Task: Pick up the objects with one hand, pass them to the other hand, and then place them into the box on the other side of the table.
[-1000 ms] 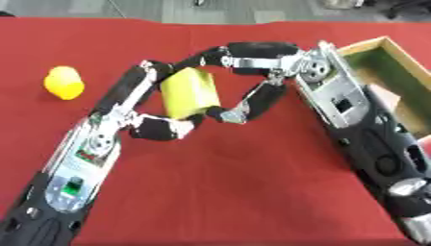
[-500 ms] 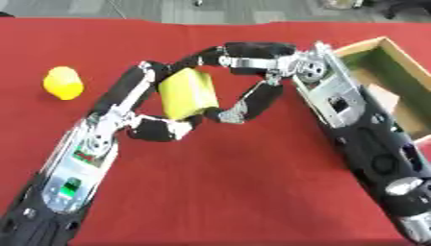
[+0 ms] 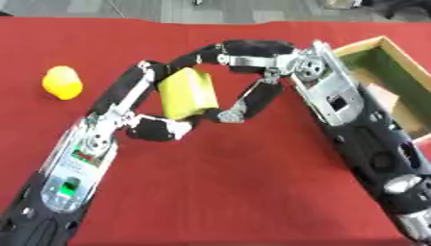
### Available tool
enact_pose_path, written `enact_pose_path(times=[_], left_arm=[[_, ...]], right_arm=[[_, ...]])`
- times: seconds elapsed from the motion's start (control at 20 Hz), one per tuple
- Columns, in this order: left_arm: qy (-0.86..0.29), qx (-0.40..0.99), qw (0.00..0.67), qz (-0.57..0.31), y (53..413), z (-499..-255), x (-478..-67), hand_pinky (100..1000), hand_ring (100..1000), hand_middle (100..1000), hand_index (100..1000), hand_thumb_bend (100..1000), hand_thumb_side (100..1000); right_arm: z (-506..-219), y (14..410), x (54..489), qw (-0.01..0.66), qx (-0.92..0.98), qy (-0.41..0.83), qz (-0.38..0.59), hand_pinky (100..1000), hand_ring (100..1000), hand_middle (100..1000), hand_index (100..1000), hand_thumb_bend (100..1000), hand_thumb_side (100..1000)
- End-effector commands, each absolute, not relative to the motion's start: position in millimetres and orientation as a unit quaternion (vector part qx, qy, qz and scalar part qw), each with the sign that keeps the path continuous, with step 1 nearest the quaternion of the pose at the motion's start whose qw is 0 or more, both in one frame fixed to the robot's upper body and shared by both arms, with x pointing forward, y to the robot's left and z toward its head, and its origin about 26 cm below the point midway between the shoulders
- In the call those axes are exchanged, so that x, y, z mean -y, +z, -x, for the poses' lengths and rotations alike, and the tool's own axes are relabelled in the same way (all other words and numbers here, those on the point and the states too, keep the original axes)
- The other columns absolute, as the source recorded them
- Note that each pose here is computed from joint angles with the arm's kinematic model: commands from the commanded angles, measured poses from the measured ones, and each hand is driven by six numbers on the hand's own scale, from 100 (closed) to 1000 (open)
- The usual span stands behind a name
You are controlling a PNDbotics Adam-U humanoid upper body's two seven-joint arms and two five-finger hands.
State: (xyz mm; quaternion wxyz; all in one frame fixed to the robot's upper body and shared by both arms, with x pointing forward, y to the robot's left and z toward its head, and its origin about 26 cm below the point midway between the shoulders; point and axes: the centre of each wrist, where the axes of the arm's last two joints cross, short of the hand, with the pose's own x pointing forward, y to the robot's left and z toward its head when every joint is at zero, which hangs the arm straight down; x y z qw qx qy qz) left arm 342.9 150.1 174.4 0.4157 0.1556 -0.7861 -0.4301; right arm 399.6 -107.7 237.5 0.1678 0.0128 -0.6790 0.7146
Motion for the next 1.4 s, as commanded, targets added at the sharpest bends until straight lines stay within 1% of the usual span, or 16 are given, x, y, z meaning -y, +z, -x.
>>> enact_pose_path(times=[0.05, 0.2, 0.25, 0.3, 0.35, 0.5, 0.65, 0.85, 1.0, 1.1, 1.2, 1.25, 1.3, 1.4], left_arm=[[-0.407, 0.856, 0.298, -0.113, 231.4, -309.4, -124.7, 630, 504, 457, 555, 100, 174], [-0.406, 0.858, 0.295, -0.11, 232.4, -309.3, -124.0, 630, 504, 457, 556, 100, 175], [-0.406, 0.858, 0.295, -0.109, 232.6, -309.3, -123.8, 629, 503, 457, 557, 100, 182], [-0.406, 0.859, 0.294, -0.106, 232.9, -309.1, -123.1, 630, 503, 457, 557, 100, 182], [-0.406, 0.859, 0.293, -0.104, 233.1, -309.1, -122.7, 629, 503, 458, 558, 100, 182], [-0.404, 0.862, 0.289, -0.099, 234.4, -308.9, -121.6, 630, 503, 458, 559, 100, 184], [-0.402, 0.865, 0.286, -0.094, 235.7, -308.8, -120.7, 629, 503, 458, 560, 100, 187], [-0.401, 0.866, 0.284, -0.088, 236.4, -308.9, -119.3, 628, 503, 458, 565, 100, 195], [-0.399, 0.868, 0.284, -0.085, 237.0, -309.4, -118.2, 627, 502, 457, 569, 100, 199], [-0.396, 0.869, 0.284, -0.084, 237.4, -309.7, -117.7, 625, 501, 457, 572, 100, 207], [-0.391, 0.871, 0.285, -0.085, 237.1, -310.1, -117.4, 624, 500, 458, 580, 100, 230], [-0.39, 0.872, 0.285, -0.086, 237.0, -310.3, -117.2, 623, 500, 459, 589, 100, 233], [-0.388, 0.872, 0.285, -0.088, 237.0, -310.5, -117.1, 623, 500, 459, 591, 100, 238], [-0.384, 0.874, 0.286, -0.09, 236.9, -310.7, -116.9, 623, 500, 461, 600, 100, 246]], right_arm=[[-408.6, 223.4, 109.6, 0.178, 0.634, 0.752, 0.007, 1000, 1000, 862, 1000, 250, 299], [-408.6, 223.1, 108.8, 0.179, 0.634, 0.752, 0.006, 1000, 1000, 859, 1000, 245, 298], [-408.6, 223.0, 108.7, 0.18, 0.634, 0.752, 0.006, 1000, 1000, 819, 1000, 220, 316], [-408.7, 222.4, 108.5, 0.181, 0.634, 0.752, 0.006, 1000, 1000, 813, 997, 220, 318], [-408.8, 222.0, 108.4, 0.182, 0.633, 0.752, 0.005, 1000, 1000, 803, 978, 220, 317], [-408.7, 221.6, 107.7, 0.182, 0.632, 0.753, 0.004, 1000, 1000, 792, 959, 223, 318], [-408.7, 220.9, 107.1, 0.181, 0.631, 0.754, 0.003, 1000, 1000, 744, 904, 210, 325], [-408.8, 220.2, 106.9, 0.181, 0.629, 0.756, 0.004, 1000, 1000, 707, 872, 207, 310], [-408.6, 219.6, 106.2, 0.18, 0.628, 0.757, 0.004, 1000, 1000, 681, 853, 194, 316], [-408.6, 219.2, 105.9, 0.179, 0.627, 0.758, 0.004, 998, 1000, 643, 830, 179, 316], [-408.8, 218.2, 106.0, 0.181, 0.625, 0.759, 0.002, 981, 1000, 583, 780, 130, 315], [-408.8, 217.7, 105.9, 0.181, 0.624, 0.76, 0.0, 954, 1000, 536, 738, 100, 313], [-408.7, 217.2, 105.6, 0.181, 0.624, 0.761, -0.004, 942, 1000, 518, 720, 100, 315], [-408.3, 217.2, 105.3, 0.18, 0.624, 0.76, -0.012, 912, 961, 477, 674, 100, 298]])
